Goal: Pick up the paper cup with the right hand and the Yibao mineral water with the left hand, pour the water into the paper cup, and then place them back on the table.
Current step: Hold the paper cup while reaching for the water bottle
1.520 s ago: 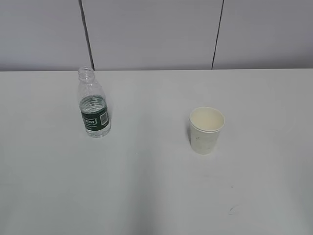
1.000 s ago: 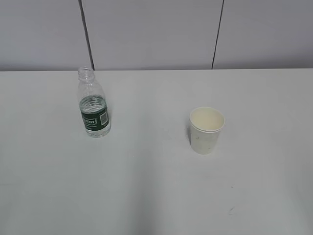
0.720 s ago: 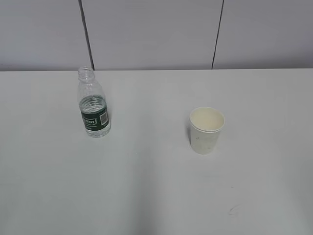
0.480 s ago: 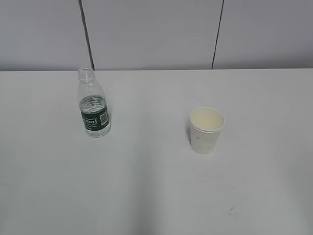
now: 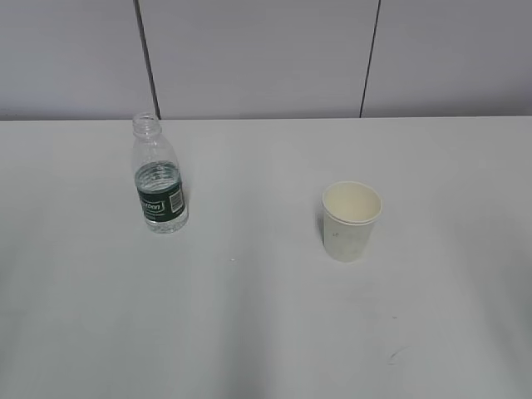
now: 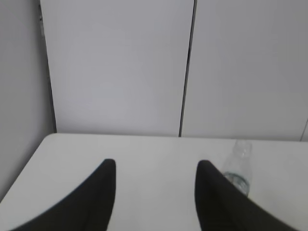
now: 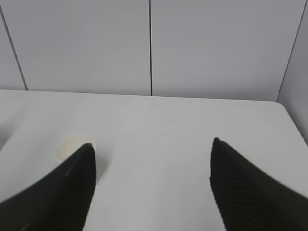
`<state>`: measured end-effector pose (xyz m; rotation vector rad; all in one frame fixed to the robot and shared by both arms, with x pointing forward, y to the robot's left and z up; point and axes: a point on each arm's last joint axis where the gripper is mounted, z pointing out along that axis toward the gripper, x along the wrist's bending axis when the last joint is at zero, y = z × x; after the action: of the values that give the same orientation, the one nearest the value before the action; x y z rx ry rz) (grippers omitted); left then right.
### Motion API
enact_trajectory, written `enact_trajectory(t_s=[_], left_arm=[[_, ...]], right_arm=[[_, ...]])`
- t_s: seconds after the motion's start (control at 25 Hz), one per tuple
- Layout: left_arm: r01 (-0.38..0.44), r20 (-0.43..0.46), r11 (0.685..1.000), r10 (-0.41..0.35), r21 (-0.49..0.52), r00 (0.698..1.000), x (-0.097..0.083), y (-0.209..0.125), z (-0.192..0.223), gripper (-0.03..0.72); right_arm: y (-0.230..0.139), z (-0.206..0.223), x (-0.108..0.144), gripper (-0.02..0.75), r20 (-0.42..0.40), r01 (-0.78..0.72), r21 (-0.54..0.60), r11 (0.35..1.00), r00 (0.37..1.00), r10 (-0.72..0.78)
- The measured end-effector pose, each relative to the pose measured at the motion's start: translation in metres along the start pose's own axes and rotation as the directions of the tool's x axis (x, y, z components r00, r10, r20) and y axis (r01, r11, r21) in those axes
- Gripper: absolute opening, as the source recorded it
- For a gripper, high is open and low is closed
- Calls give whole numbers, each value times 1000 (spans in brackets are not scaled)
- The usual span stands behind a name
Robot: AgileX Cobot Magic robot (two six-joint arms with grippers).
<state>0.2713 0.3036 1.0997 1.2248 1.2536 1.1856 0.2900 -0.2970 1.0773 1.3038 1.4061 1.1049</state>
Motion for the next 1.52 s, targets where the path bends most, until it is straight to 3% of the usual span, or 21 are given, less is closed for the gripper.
enact_trajectory(t_s=[0.16, 0.4, 0.92, 1.36, 1.52], left_arm=[[-2, 11, 998, 2, -60, 1000, -1, -4, 15, 342], [21, 33, 994, -17, -106, 999, -3, -35, 41, 342], [35, 49, 996, -32, -77, 998, -6, -57, 78, 342], [-63, 173, 997, 54, 45, 983, -24, -84, 128, 342], [-74, 208, 997, 67, 27, 976, -29, -93, 144, 342]], right_arm=[[-5, 19, 0, 577, -1, 1, -12, 1000, 1000, -1], [-21, 44, 2, 578, -8, -19, -4, 1000, 1000, 19], [-51, 86, 3, 578, -1, -52, 30, 998, 999, 52], [-63, 129, 2, 578, 17, -71, 41, 997, 997, 70], [-71, 143, 2, 578, 22, -88, 57, 995, 996, 86]])
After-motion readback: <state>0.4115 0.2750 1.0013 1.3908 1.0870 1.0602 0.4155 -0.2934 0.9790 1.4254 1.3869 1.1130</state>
